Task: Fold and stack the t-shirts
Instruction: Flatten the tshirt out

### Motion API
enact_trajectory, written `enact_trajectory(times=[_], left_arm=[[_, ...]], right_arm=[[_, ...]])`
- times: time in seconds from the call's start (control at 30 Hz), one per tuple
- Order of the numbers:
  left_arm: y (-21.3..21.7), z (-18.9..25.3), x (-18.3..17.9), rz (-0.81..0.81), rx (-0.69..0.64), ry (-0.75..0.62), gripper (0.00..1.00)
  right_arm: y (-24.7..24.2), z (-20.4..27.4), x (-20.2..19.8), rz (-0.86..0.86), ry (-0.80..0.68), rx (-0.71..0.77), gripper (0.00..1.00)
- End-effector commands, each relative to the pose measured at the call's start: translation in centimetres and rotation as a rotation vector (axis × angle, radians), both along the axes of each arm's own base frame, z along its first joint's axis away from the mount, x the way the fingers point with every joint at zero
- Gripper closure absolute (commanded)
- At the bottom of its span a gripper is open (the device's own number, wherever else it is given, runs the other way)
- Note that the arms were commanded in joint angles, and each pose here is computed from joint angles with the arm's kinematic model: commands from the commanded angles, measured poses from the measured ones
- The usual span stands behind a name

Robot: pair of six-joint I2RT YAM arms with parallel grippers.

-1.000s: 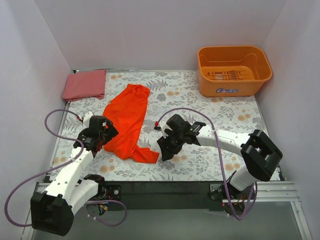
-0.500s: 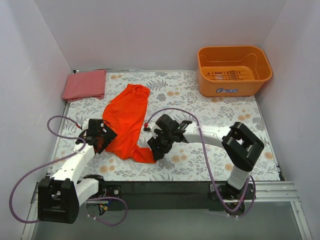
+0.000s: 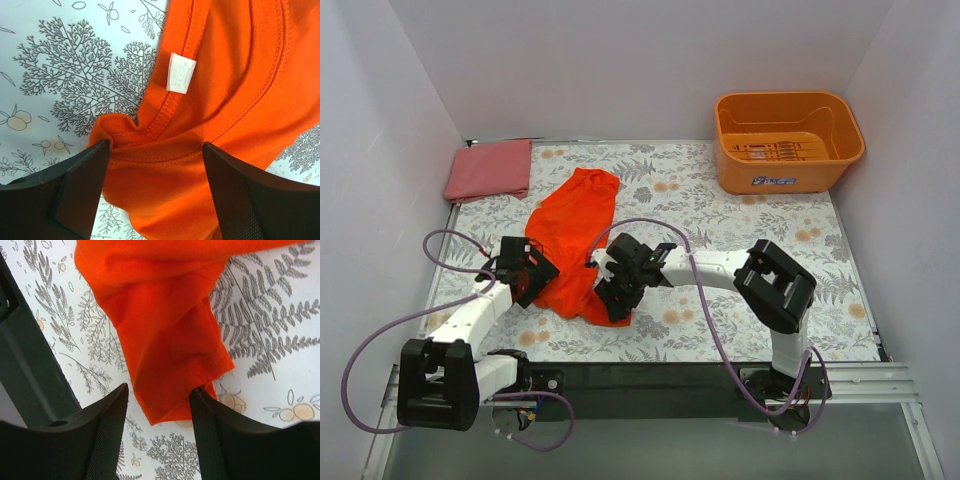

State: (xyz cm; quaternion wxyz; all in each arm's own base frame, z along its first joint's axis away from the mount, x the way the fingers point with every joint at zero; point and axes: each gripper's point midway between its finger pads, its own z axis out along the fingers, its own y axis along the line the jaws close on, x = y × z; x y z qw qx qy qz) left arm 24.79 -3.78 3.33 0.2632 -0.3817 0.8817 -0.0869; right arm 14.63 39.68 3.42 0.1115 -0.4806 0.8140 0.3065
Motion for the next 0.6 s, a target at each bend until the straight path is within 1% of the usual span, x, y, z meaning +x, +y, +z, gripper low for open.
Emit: enact_trajectory(times=[0.0,0.03,0.07,0.1,0.13,0.17,0.2,0.27,0.3,0.33,0.37,0.4,0.43,0.47,0.5,0.53,0.57], left_arm=[[-1.0,-0.8,-0.4,-0.030,-0.052,0.026,0.33],[-1.1,-1.1,-0.3,-0.031,-0.057,0.037,0.37],[-1.4,-1.4,-0.4,-0.041,-0.070,0.052,0.45],[-1.5,-1.5,-0.4,-0.042,-0.072,0.057,0.51],[-1.5,-1.4,-0.3,-0.046,-0.072,0.056,0.68],[-1.4,-1.4,-0.2,-0.052,-0.065,0.056,0.77],[0.2,2.4,2.2,-0.035,0.030,-0.043,1.00],[1.2,6.2,3.9,-0.046,0.106,-0.112,1.00],[1.8,9.1,5.0,-0.033,0.142,-0.160,1.00],[2.3,12.2,5.8,-0.037,0.176,-0.218,1.00],[2.5,14.8,6.4,-0.051,0.197,-0.277,1.00],[2.4,16.0,6.7,-0.074,0.208,-0.303,1.00],[2.0,17.0,7.4,-0.098,0.203,-0.324,1.00],[1.7,17.5,7.7,-0.109,0.190,-0.334,1.00],[1.4,17.6,8.2,-0.130,0.186,-0.332,1.00],[0.8,18.1,8.8,-0.159,0.170,-0.341,1.00],[0.5,16.9,9.6,-0.185,0.171,-0.304,1.00]], right_arm=[[0.5,-0.8,-0.4,0.036,-0.001,-0.031,0.46],[0.6,-1.0,-0.5,0.045,0.008,-0.031,0.58],[0.6,-0.9,-0.8,0.052,0.019,-0.026,0.75],[0.6,-0.7,-0.9,0.055,0.024,-0.025,0.83],[0.5,-0.7,-1.0,0.055,0.025,-0.026,0.95],[0.2,-0.2,-0.8,0.046,0.011,-0.023,0.99],[-1.3,4.4,-0.5,0.018,-0.045,0.028,0.99],[-2.9,7.4,-0.7,-0.004,-0.039,0.068,0.99],[-4.0,9.3,-1.6,0.003,-0.027,0.083,0.99],[-4.9,11.3,-3.1,0.040,0.020,0.127,0.99],[-5.3,13.4,-5.1,0.113,0.082,0.206,0.99],[-5.7,15.3,-7.4,0.204,0.156,0.290,0.99],[-6.1,16.6,-8.8,0.256,0.196,0.344,0.99],[-6.1,16.8,-9.0,0.262,0.205,0.350,0.99],[-6.4,17.1,-9.1,0.267,0.189,0.361,0.95],[-6.5,16.3,-8.0,0.219,0.140,0.326,0.90],[-6.7,15.7,-6.9,0.136,0.119,0.278,0.85]])
